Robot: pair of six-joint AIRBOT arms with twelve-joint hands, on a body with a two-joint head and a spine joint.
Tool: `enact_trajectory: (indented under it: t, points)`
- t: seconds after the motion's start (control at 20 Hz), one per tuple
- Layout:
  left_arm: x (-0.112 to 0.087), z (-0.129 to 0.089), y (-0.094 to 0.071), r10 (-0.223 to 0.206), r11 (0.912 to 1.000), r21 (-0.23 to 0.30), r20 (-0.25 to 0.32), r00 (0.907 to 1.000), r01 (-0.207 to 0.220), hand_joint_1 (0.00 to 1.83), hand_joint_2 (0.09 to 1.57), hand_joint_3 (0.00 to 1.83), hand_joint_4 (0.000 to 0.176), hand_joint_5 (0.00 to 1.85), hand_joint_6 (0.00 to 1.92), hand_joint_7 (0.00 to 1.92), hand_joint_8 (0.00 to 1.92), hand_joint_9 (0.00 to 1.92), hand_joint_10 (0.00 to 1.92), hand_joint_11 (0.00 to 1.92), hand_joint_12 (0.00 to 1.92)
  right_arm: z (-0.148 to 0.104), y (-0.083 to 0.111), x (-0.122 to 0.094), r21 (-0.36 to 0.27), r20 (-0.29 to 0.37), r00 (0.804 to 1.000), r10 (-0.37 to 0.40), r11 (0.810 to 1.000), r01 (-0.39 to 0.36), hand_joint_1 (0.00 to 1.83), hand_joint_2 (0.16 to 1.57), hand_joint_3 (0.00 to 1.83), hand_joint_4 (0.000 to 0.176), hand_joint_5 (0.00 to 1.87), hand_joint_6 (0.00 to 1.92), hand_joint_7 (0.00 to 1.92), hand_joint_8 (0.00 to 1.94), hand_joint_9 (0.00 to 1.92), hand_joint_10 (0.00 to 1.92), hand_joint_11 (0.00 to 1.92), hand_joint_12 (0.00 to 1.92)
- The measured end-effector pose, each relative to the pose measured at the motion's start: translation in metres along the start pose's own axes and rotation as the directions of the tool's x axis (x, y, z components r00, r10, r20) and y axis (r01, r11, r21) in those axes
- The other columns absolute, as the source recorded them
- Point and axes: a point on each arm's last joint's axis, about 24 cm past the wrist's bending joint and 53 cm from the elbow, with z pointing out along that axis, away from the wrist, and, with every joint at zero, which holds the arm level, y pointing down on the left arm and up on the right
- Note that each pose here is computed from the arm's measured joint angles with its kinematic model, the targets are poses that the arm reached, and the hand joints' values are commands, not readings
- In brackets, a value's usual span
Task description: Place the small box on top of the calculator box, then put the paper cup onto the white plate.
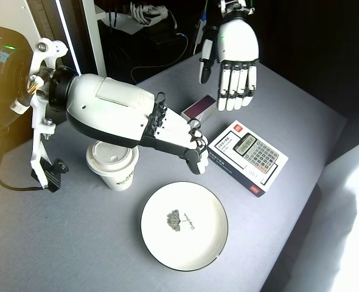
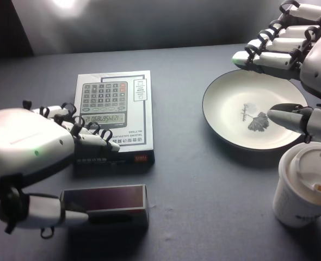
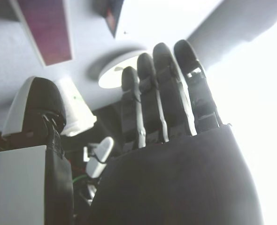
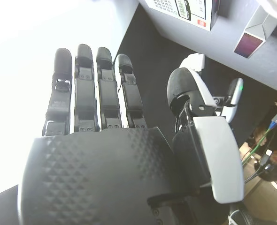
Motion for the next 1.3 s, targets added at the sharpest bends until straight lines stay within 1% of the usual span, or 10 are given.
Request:
enact_trajectory:
  t: [0.2,0.25,0.35,0.5,0.7,0.85,0.95,1.05,1.25,1.3]
  points:
    - [0.011,0.002,-0.011,-0.057,0.9982,0.020,0.005,0.9984,0.057,0.92,1.09,0.00,0.000,0.29,0.00,0.33,0.00,0.38,0.00,0.00,0.90,-0.001,-0.013,0.001,0.036,0.004,1.000,-0.013,0.999,0.013,0.25,1.37,0.00,0.000,0.29,0.00,0.33,0.00,0.35,0.00,0.00,0.90]
    - [0.016,0.004,-0.012,-0.070,0.9974,0.020,-0.001,0.9976,0.070,0.94,1.09,0.00,0.000,0.26,0.00,0.29,0.00,0.35,0.00,0.00,0.86,-0.002,-0.023,0.002,0.064,0.004,1.000,0.013,0.998,-0.014,0.22,1.38,0.00,0.000,0.27,0.00,0.31,0.00,0.32,0.00,0.00,0.85]
    - [0.030,0.005,-0.014,-0.105,0.9943,0.013,-0.011,0.9944,0.105,0.93,1.07,0.00,0.000,0.24,0.00,0.27,0.00,0.34,0.00,0.00,0.88,-0.002,-0.060,0.000,0.149,0.009,0.998,0.065,0.987,-0.065,0.22,1.38,0.00,0.000,0.27,0.00,0.31,0.00,0.32,0.00,0.00,0.83]
    - [0.042,0.004,-0.010,-0.143,0.9897,-0.008,-0.016,0.9896,0.143,1.00,1.07,0.00,0.000,0.27,0.01,0.29,0.01,0.35,0.01,0.00,0.85,-0.006,-0.082,-0.013,0.192,0.048,0.997,0.059,0.979,-0.068,0.26,1.38,0.00,0.000,0.30,0.01,0.32,0.01,0.33,0.01,0.00,0.82]
    - [0.052,0.008,-0.010,-0.155,0.9878,-0.013,-0.014,0.9877,0.155,1.02,1.07,0.00,0.000,0.31,0.01,0.31,0.01,0.37,0.01,0.00,0.89,-0.003,-0.076,-0.006,0.149,0.011,0.998,0.061,0.987,-0.062,0.29,1.37,0.00,0.000,0.32,0.01,0.35,0.01,0.36,0.01,0.00,0.88]
    - [0.053,0.010,-0.006,-0.158,0.9873,-0.020,0.002,0.9875,0.158,1.01,1.05,0.00,0.000,0.35,0.01,0.37,0.01,0.43,0.02,0.00,1.00,-0.008,-0.085,-0.004,0.114,-0.025,0.991,0.134,0.985,-0.130,0.26,1.37,0.00,0.000,0.32,0.00,0.36,0.00,0.38,0.01,0.00,0.93]
    - [0.052,0.013,-0.005,-0.149,0.9887,-0.014,0.007,0.9888,0.149,1.03,1.04,0.00,0.000,0.36,0.01,0.39,0.01,0.43,0.01,0.00,0.98,-0.013,-0.091,-0.004,0.097,-0.048,0.984,0.174,0.981,-0.168,0.26,1.37,0.00,0.000,0.34,0.01,0.38,0.01,0.39,0.02,0.00,0.95]
    - [0.052,0.017,-0.003,-0.144,0.9895,-0.012,0.013,0.9895,0.144,1.03,1.05,0.00,0.000,0.37,0.00,0.38,0.00,0.41,0.00,0.00,0.93,-0.021,-0.093,-0.004,0.085,-0.079,0.976,0.201,0.977,-0.194,0.26,1.37,0.00,0.000,0.32,0.00,0.35,0.00,0.35,0.00,0.00,0.85]
    - [0.050,0.024,0.004,-0.136,0.9905,-0.016,0.025,0.9903,0.137,1.02,1.03,0.00,0.000,0.39,0.01,0.36,0.00,0.39,0.00,0.00,0.91,-0.026,-0.093,-0.005,0.082,-0.087,0.967,0.240,0.969,-0.233,0.25,1.38,0.00,0.000,0.31,0.00,0.34,0.00,0.35,0.00,0.00,0.90]
    - [0.051,0.025,0.006,-0.135,0.9906,-0.018,0.024,0.9906,0.135,1.04,1.02,0.00,0.000,0.38,0.01,0.35,0.00,0.39,0.00,0.00,0.90,-0.030,-0.093,-0.006,0.075,-0.093,0.965,0.244,0.968,-0.238,0.26,1.38,0.00,0.000,0.30,0.00,0.33,0.00,0.33,0.00,0.00,0.85]
